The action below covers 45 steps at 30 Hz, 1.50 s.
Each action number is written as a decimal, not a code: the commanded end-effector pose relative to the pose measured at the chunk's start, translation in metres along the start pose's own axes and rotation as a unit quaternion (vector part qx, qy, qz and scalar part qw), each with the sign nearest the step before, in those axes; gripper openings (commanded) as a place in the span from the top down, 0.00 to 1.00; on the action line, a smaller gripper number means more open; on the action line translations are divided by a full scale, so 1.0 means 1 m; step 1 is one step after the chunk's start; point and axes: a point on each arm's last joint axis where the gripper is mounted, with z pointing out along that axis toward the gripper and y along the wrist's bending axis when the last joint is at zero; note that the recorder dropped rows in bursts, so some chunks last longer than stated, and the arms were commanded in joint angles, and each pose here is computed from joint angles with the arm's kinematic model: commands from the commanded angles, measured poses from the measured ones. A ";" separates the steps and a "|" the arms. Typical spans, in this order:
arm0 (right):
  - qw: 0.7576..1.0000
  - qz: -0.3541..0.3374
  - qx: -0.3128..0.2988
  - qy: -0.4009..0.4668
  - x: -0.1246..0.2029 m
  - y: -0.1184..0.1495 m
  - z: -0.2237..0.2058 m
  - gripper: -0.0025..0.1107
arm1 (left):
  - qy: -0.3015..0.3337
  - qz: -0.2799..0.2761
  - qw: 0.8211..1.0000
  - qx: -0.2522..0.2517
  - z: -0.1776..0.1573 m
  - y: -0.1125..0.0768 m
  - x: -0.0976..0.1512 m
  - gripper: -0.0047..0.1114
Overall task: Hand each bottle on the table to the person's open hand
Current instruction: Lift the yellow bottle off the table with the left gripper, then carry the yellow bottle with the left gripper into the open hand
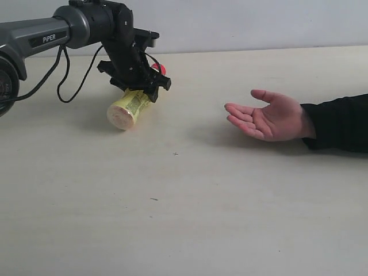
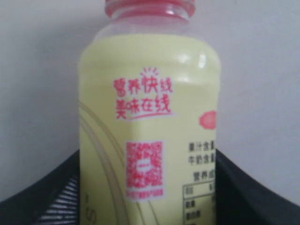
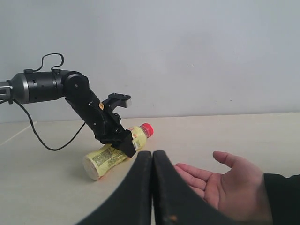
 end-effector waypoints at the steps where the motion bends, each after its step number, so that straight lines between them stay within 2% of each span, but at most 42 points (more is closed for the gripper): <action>1: 1.000 -0.001 0.000 -0.003 0.000 0.000 0.000 0.98 | -0.011 0.000 1.000 0.000 -0.002 0.000 -0.003 0.85; 2: 1.000 -0.001 0.000 -0.003 0.000 0.000 0.000 0.98 | -0.012 0.000 1.000 0.000 -0.002 0.000 -0.003 0.94; 3: 1.000 -0.001 0.000 -0.003 0.000 0.000 0.000 0.98 | -0.013 -0.004 1.000 0.000 -0.003 0.000 -0.004 0.96; 9: 1.000 -0.001 0.000 -0.003 0.000 0.000 0.000 0.98 | -0.025 -0.017 1.000 0.000 -0.015 0.000 -0.008 0.96; 18: 1.000 -0.001 0.000 -0.003 0.000 0.000 0.000 0.98 | -0.043 -0.057 0.997 0.004 -0.065 -0.004 -0.015 0.96; 22: 1.000 -0.001 0.000 -0.003 0.000 0.000 0.000 0.98 | -0.034 -0.055 0.998 0.008 -0.085 -0.015 -0.013 0.96; 27: 1.000 -0.001 0.000 -0.003 0.000 0.000 0.000 0.98 | -0.035 -0.045 0.998 0.002 -0.109 -0.047 -0.006 0.96; 32: 1.000 -0.001 0.000 -0.003 0.000 0.000 0.000 0.98 | -0.045 -0.044 0.997 -0.037 -0.131 -0.082 0.012 0.96; 34: 1.000 -0.001 0.000 -0.003 0.000 0.000 0.000 0.98 | -0.050 -0.041 0.997 -0.031 -0.140 -0.096 0.019 0.96; 37: 1.000 -0.001 0.000 -0.003 0.000 0.000 0.000 0.98 | -0.063 -0.040 0.997 -0.012 -0.157 -0.117 0.029 0.96; 42: 1.000 -0.001 0.000 -0.003 0.000 0.000 0.000 0.98 | -0.110 -0.082 0.990 0.039 -0.185 -0.155 0.039 0.96; 43: 1.000 -0.001 0.000 -0.003 0.000 0.000 0.000 0.98 | -0.124 -0.101 0.985 0.064 -0.188 -0.172 0.041 0.96; 44: 1.000 -0.001 0.000 -0.003 0.000 0.000 0.000 0.98 | -0.128 -0.108 0.983 0.073 -0.187 -0.178 0.042 0.96; 45: 1.000 -0.001 0.000 -0.003 0.000 0.000 0.000 0.98 | -0.137 -0.125 0.978 0.096 -0.184 -0.193 0.043 0.96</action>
